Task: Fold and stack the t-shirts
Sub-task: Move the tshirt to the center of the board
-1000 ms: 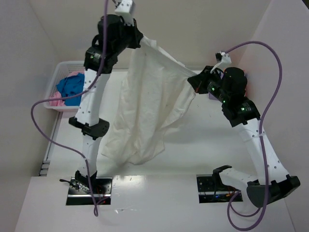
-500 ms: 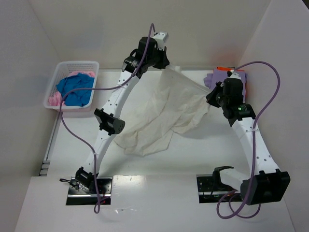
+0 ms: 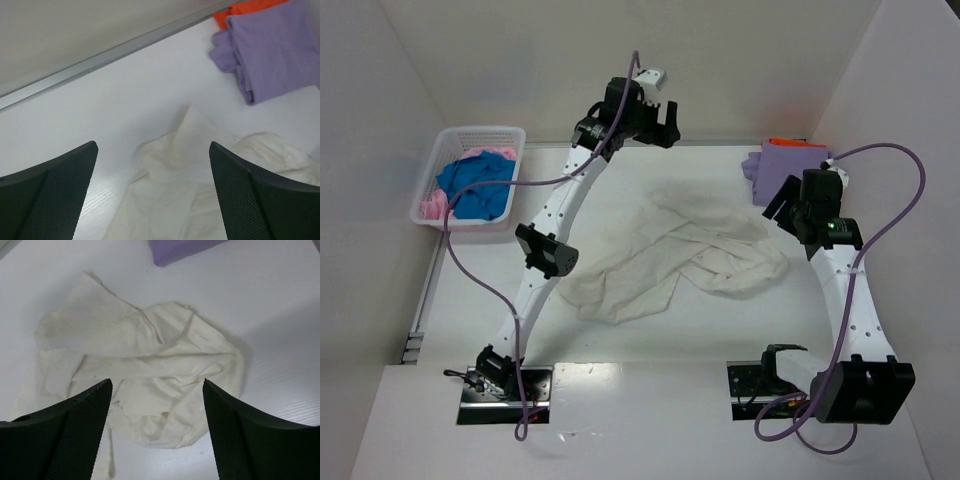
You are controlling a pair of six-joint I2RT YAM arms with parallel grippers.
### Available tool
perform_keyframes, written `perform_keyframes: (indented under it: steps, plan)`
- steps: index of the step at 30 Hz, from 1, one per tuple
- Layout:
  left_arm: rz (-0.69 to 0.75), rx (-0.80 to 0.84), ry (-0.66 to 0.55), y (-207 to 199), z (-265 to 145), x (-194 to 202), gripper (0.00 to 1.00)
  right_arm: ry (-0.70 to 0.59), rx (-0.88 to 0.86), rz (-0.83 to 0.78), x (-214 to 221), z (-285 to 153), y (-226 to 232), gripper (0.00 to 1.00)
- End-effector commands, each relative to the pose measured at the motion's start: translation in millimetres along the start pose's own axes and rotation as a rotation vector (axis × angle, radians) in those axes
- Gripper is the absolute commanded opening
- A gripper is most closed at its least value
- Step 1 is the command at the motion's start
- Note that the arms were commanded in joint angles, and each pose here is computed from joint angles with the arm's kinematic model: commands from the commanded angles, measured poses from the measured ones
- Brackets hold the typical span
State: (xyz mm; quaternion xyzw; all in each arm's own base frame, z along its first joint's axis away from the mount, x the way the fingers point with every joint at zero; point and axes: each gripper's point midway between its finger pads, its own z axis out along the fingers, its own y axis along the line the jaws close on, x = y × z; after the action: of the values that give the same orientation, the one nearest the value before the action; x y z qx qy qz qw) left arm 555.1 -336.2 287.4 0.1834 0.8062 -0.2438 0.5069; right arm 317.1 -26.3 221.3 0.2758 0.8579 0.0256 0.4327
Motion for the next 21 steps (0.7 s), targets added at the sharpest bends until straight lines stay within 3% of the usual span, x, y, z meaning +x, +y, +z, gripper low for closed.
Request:
perform_keyframes:
  steps: [1,2,4,7,10,12,13,14,16,21]
  plan:
    - [0.014,-0.276,-0.042,43.3,-83.9,-46.5,1.0,-0.042,-0.072,-0.009,-19.4,-14.0,16.4,0.83]
    - [0.012,-0.329,0.012,54.4,-80.8,-30.2,1.0,-0.055,-0.089,-0.007,-25.5,-13.9,21.5,0.86]
    - [-0.015,-0.49,0.096,85.5,-113.3,-15.9,1.0,-0.076,-0.147,-0.017,-36.9,-17.3,35.1,0.87]
    - [-0.031,-0.612,0.217,103.0,-128.6,17.1,1.0,-0.101,-0.241,-0.028,-51.0,-16.0,57.3,0.87]
    - [-0.031,-0.654,0.201,104.7,-165.1,10.3,1.0,-0.105,-0.336,-0.06,-62.6,-11.5,83.2,0.87]
    - [-0.038,-0.613,0.129,100.6,-170.4,0.0,1.0,-0.09,-0.374,-0.083,-67.6,-4.9,98.5,0.87]
    - [-0.048,-0.593,0.043,91.9,-201.8,-21.3,1.0,-0.113,-0.385,-0.082,-75.5,-3.1,103.3,0.87]
    - [-0.061,-0.54,0.067,94.3,-190.6,2.2,1.0,-0.109,-0.402,-0.101,-75.0,1.7,110.2,0.89]
    - [-0.084,-0.48,0.005,80.6,-213.0,-3.5,1.0,-0.126,-0.434,-0.118,-80.1,7.7,121.3,0.92]
    - [-0.193,-0.542,0.14,97.6,-226.9,78.7,1.0,-0.06,-0.482,-0.197,-67.5,41.9,137.5,0.93]
